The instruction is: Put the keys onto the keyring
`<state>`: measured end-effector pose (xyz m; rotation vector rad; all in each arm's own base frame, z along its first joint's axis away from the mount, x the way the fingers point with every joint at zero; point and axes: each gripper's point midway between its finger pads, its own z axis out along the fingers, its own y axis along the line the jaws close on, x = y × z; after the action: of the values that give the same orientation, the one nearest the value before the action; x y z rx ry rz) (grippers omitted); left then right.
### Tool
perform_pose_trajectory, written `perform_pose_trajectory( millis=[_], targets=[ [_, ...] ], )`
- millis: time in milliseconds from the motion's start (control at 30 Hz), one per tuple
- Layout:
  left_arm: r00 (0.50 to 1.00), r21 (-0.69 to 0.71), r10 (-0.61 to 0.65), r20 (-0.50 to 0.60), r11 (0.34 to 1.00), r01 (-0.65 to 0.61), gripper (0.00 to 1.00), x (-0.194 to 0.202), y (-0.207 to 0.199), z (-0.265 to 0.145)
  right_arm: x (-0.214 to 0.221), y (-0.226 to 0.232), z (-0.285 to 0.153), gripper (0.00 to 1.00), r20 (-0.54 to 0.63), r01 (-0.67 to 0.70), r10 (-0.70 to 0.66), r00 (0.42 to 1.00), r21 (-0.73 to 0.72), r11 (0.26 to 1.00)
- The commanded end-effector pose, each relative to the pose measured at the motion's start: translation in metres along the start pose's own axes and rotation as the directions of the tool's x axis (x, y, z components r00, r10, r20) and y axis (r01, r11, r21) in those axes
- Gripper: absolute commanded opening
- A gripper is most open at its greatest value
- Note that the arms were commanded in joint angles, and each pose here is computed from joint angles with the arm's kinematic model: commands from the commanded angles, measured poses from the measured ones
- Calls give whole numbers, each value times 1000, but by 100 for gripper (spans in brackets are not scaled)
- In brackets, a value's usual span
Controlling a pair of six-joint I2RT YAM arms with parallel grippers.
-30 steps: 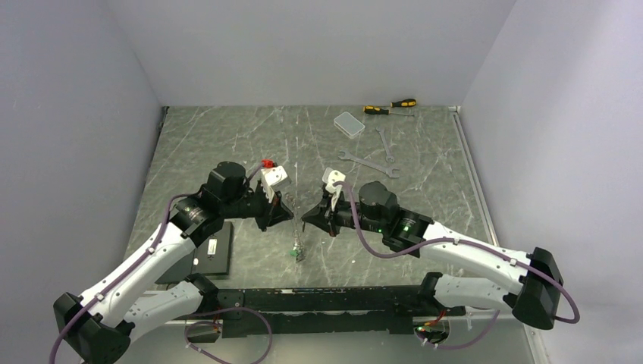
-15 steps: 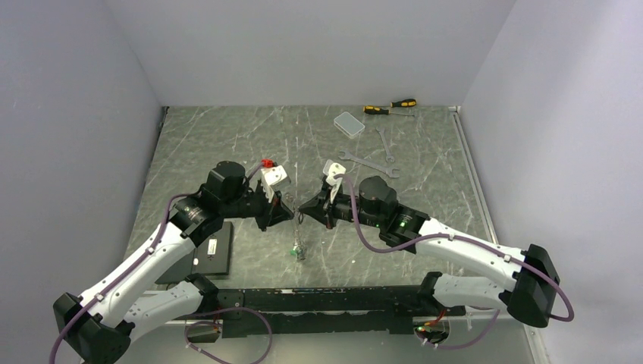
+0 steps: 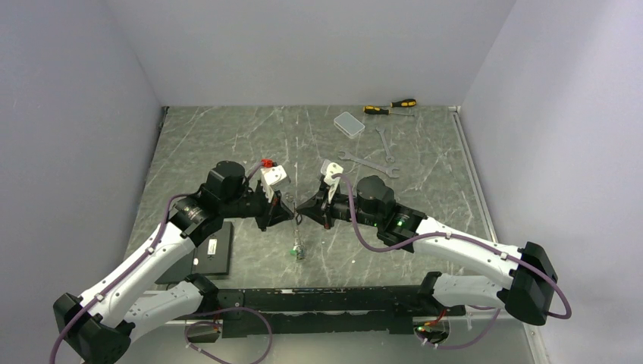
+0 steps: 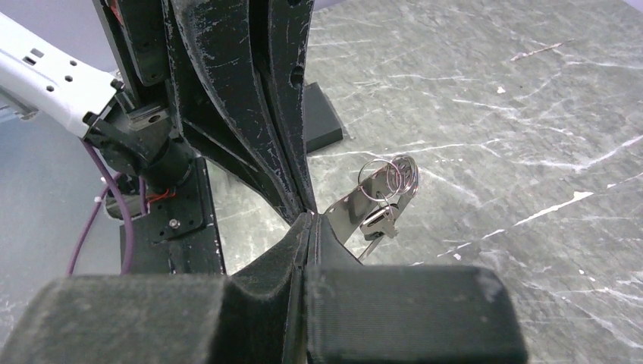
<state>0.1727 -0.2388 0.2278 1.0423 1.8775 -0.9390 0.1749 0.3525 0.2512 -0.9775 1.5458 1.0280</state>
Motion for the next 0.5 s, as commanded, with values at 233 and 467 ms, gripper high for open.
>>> perform_pose_trajectory(
  millis=[233,467],
  targets=[
    [995,27,41,96,999,-44,0,-33,-10,-9,-41,-7,1,0,113,14,-18,993,42,999],
    [994,31,43,100,998,-46,0,-33,-11,-10,-37,-13,2,0,95,-2,-4,995,66,998]
  ],
)
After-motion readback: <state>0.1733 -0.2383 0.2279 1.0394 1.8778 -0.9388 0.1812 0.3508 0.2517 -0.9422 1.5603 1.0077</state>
